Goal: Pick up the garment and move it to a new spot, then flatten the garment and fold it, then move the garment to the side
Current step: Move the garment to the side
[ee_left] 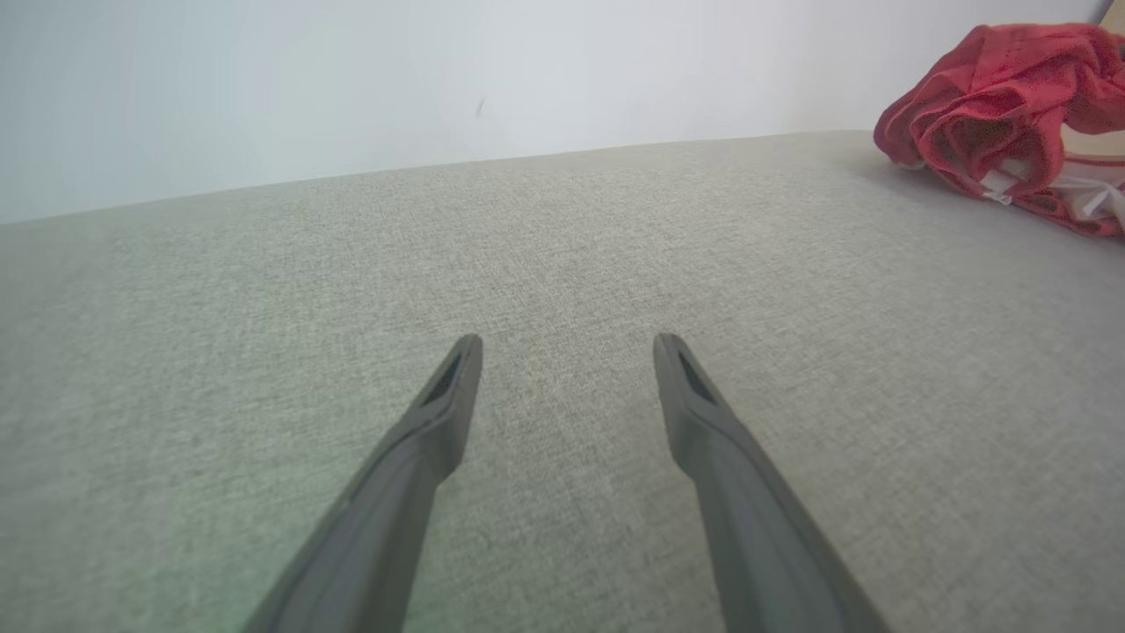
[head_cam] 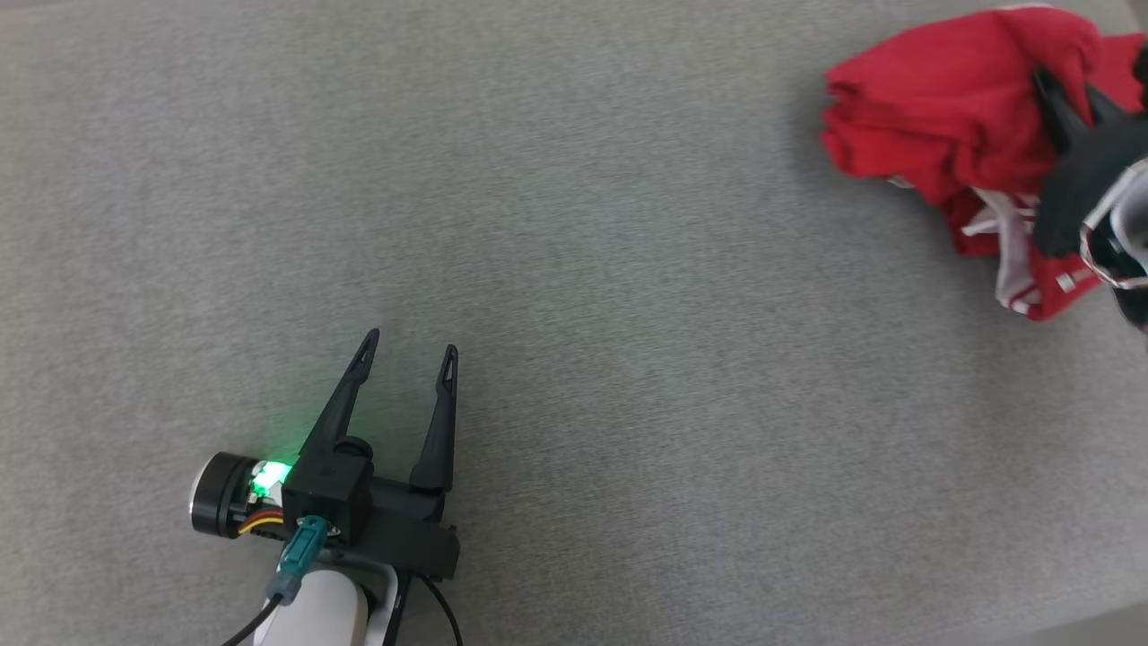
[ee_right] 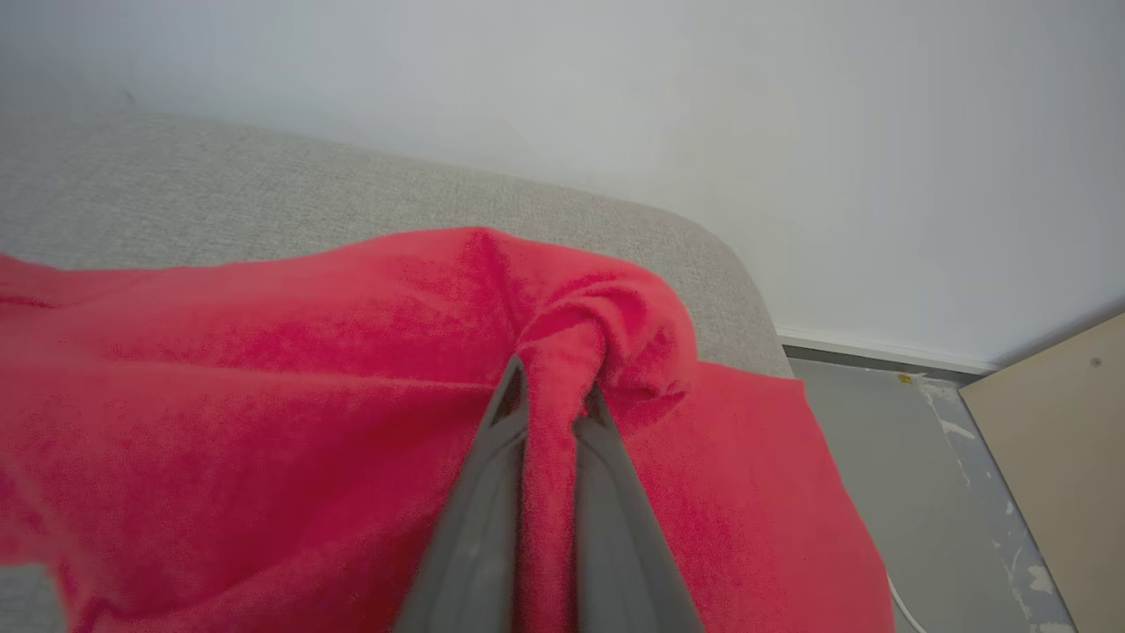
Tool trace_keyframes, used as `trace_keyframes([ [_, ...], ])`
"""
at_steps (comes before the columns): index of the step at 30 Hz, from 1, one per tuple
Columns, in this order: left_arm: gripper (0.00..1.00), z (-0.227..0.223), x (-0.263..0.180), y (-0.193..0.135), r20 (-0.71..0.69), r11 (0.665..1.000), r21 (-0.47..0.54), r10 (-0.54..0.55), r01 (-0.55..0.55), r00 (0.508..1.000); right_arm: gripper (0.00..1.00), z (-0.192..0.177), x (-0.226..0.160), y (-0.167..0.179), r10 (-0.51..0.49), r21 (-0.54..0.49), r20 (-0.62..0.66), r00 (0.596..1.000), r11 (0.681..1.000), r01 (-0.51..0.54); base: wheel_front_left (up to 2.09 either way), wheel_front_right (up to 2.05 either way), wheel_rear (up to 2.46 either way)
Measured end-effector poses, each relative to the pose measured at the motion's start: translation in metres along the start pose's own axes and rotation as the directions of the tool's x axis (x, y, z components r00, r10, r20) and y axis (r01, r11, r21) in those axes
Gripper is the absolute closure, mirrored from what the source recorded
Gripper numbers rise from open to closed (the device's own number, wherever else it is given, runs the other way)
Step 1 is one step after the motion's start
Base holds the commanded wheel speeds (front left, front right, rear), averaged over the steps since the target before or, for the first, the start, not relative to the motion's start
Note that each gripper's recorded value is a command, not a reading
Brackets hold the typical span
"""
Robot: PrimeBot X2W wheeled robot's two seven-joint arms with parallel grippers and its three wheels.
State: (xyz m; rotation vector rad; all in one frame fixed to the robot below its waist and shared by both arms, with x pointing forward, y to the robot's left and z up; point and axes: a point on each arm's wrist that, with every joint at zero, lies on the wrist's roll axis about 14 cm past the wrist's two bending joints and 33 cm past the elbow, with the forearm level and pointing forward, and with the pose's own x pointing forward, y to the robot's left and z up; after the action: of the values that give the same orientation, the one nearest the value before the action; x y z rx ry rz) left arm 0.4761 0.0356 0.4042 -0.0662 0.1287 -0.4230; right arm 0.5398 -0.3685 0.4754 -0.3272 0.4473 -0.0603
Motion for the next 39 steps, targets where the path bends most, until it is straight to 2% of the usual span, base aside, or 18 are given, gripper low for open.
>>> trace_keyframes([
  [5, 0.0, 0.0, -0.006, 0.011, -0.003, 0.999, 0.002, 0.032, -0.032, 0.999, 1.0, -0.034, -0.005, -0.005, -0.002, 0.035, -0.071, 0.997, 0.999, 0.005, 0.0, 0.0, 0.0],
  [9, 0.0, 0.004, -0.008, 0.012, 0.003, 0.999, 0.007, 0.038, -0.038, 0.999, 1.0, -0.039, -0.017, -0.027, -0.045, 0.033, -0.075, 0.996, 0.998, 0.048, 0.0, 0.0, 0.0],
  [14, 0.0, 0.008, -0.013, 0.014, 0.006, 0.999, 0.013, 0.045, -0.045, 0.999, 1.0, -0.042, -0.038, -0.069, -0.152, 0.004, -0.061, 0.987, 0.988, 0.152, 0.0, 0.0, 0.0],
  [15, 0.0, 0.009, -0.014, 0.014, 0.008, 0.999, 0.015, 0.046, -0.046, 0.999, 0.69, -0.043, -0.041, -0.075, -0.167, -0.003, -0.06, 0.984, 0.986, 0.168, 0.0, 0.0, 0.0],
  [16, 0.0, 0.01, -0.014, 0.014, 0.011, 0.999, 0.017, 0.047, -0.047, 0.999, 0.15, -0.043, -0.044, -0.08, -0.184, -0.01, -0.058, 0.981, 0.983, 0.184, 0.0, 0.0, 0.0],
  [17, 0.0, 0.011, -0.015, 0.015, 0.011, 0.999, 0.019, 0.051, -0.051, 0.999, 0.0, -0.043, -0.046, -0.084, -0.199, -0.01, -0.052, 0.979, 0.98, 0.199, 0.0, 0.0, 0.0],
  [23, 0.0, 0.008, -0.023, 0.023, -0.005, 0.997, 0.027, 0.076, -0.076, 0.997, 0.0, -0.046, -0.047, -0.083, -0.229, 0.001, -0.054, 0.972, 0.973, 0.229, 0.0, 0.0, 0.0],
  [30, 0.0, 0.016, -0.032, 0.033, 0.009, 0.992, 0.038, 0.121, -0.121, 0.993, 0.0, 0.011, -0.044, -0.086, -0.241, 0.029, 0.116, 0.964, 0.97, 0.239, 0.0, 0.0, 0.0],
  [34, 0.0, 0.022, -0.038, 0.037, 0.021, 0.989, 0.039, 0.14, -0.141, 0.99, 0.0, 0.078, -0.042, -0.057, -0.169, 0.078, 0.333, 0.928, 0.985, 0.151, 0.0, 0.0, 0.0],
  [39, 0.0, 0.028, -0.047, 0.043, 0.034, 0.985, 0.038, 0.17, -0.171, 0.985, 0.0, 0.083, -0.053, -0.002, -0.096, 0.141, 0.449, 0.889, 0.989, 0.035, 0.0, 0.0, 0.0],
])
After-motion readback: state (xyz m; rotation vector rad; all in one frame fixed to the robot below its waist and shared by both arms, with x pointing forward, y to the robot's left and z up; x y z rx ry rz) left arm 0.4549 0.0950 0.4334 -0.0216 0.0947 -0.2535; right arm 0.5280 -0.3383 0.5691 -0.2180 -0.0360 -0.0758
